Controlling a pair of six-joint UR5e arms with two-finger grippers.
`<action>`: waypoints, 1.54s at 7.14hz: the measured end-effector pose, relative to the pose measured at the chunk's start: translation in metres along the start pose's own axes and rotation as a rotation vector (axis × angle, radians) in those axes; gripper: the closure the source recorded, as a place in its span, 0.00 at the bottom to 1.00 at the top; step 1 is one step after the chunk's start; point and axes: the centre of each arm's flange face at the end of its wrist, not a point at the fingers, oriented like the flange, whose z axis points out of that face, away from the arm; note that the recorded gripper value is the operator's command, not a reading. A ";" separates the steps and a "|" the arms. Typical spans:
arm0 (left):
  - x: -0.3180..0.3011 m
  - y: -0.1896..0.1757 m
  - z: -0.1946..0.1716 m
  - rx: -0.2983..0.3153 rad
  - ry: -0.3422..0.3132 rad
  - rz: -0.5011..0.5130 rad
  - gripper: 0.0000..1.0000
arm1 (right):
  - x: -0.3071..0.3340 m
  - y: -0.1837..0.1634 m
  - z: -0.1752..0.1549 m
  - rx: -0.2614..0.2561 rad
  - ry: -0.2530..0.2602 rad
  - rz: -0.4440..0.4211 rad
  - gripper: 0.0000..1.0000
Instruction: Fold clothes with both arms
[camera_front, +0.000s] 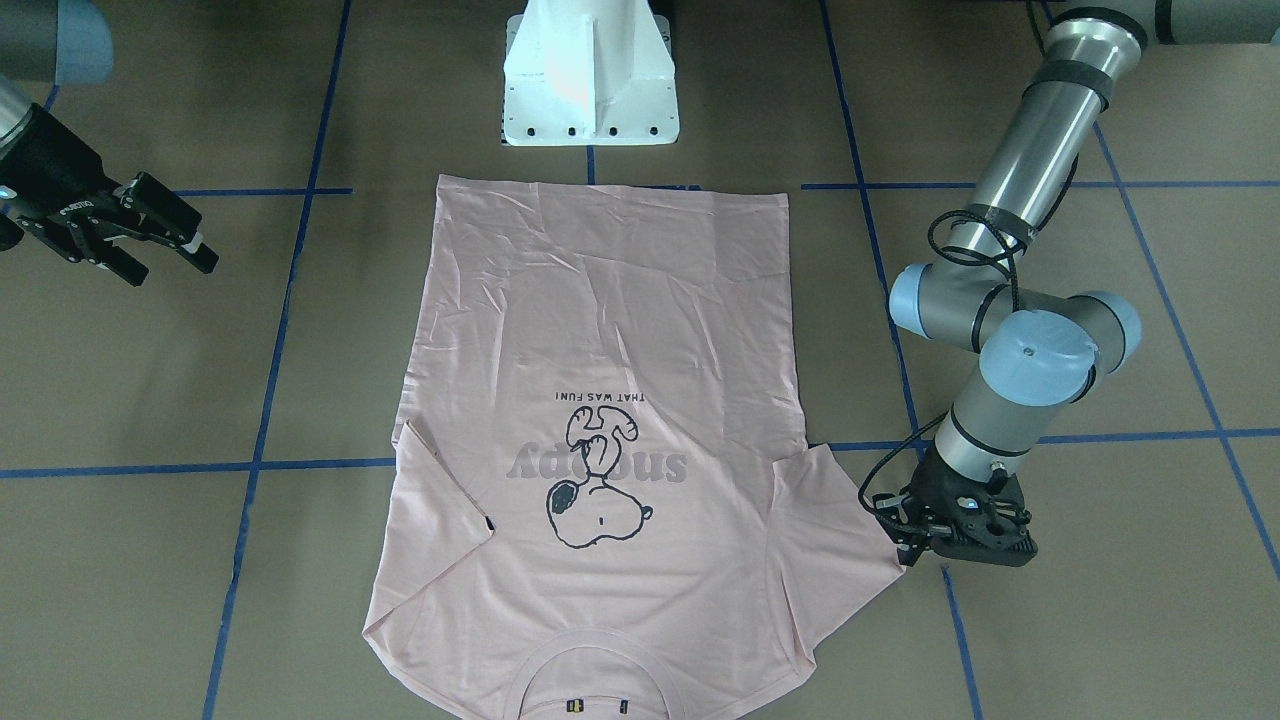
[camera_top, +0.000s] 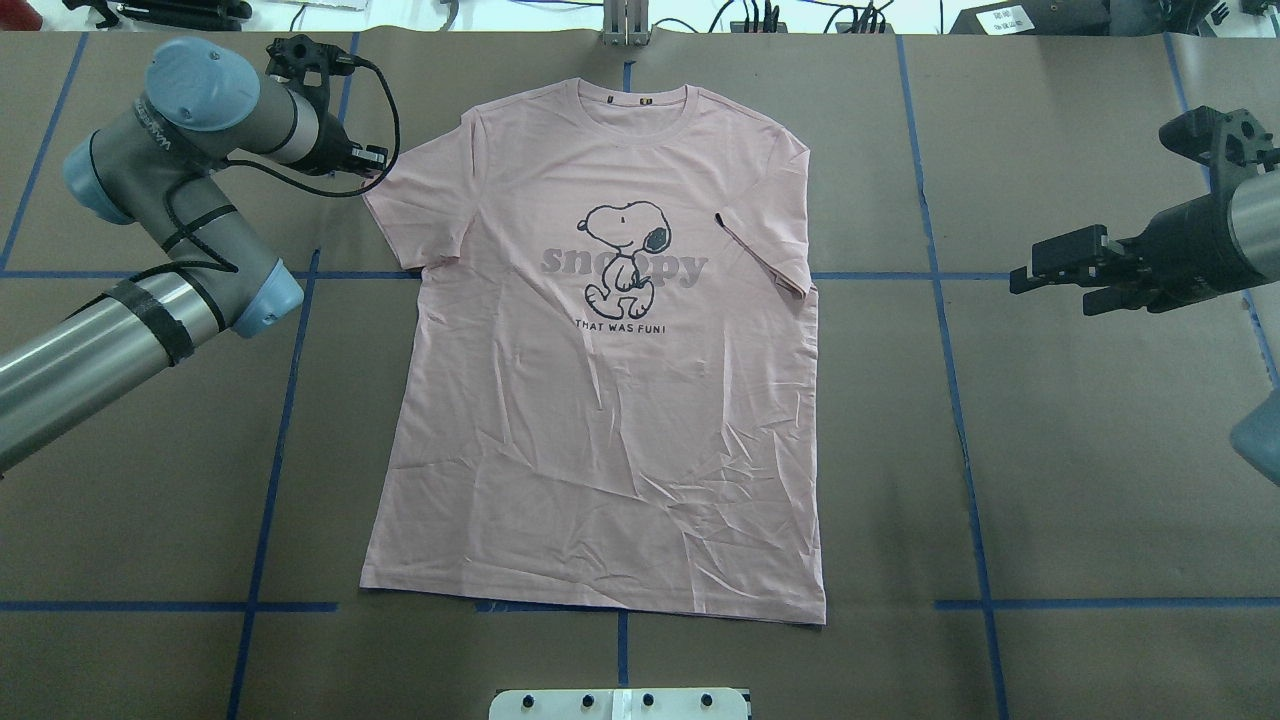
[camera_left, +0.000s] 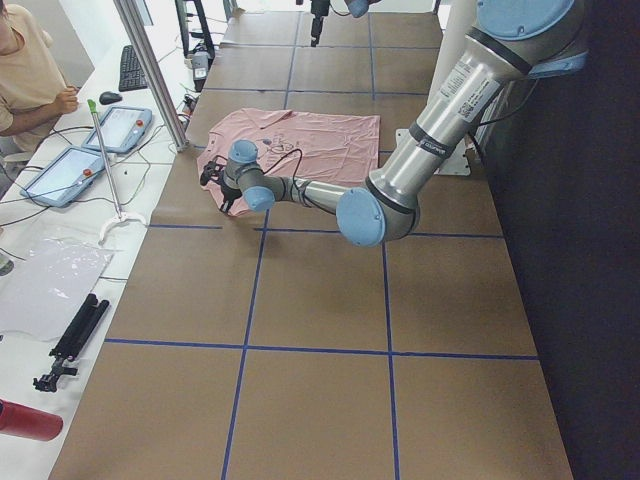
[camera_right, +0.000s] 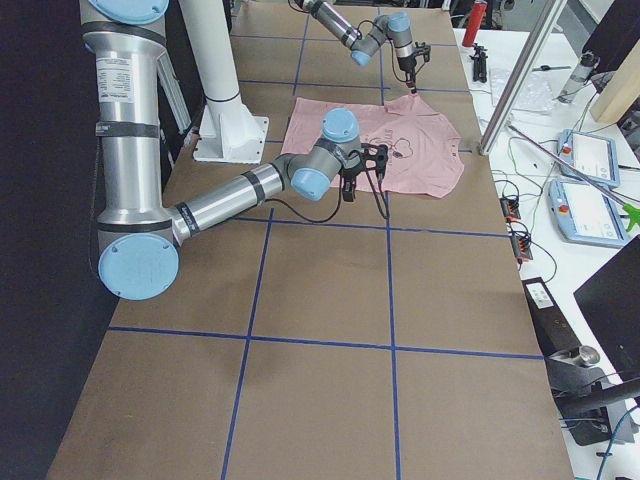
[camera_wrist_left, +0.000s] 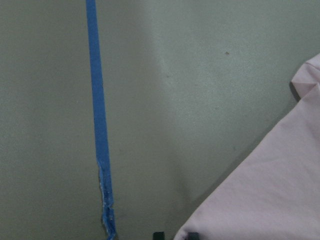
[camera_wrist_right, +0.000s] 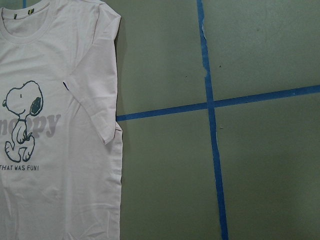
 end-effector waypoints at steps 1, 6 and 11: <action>0.015 -0.005 -0.017 0.011 0.023 -0.003 1.00 | -0.002 -0.002 0.003 -0.001 -0.001 -0.001 0.00; 0.134 -0.006 -0.023 0.022 0.097 -0.200 1.00 | -0.012 -0.021 0.021 0.005 0.004 -0.004 0.00; 0.151 -0.016 0.021 0.122 0.121 -0.191 0.13 | -0.012 -0.027 0.035 0.008 0.022 -0.002 0.00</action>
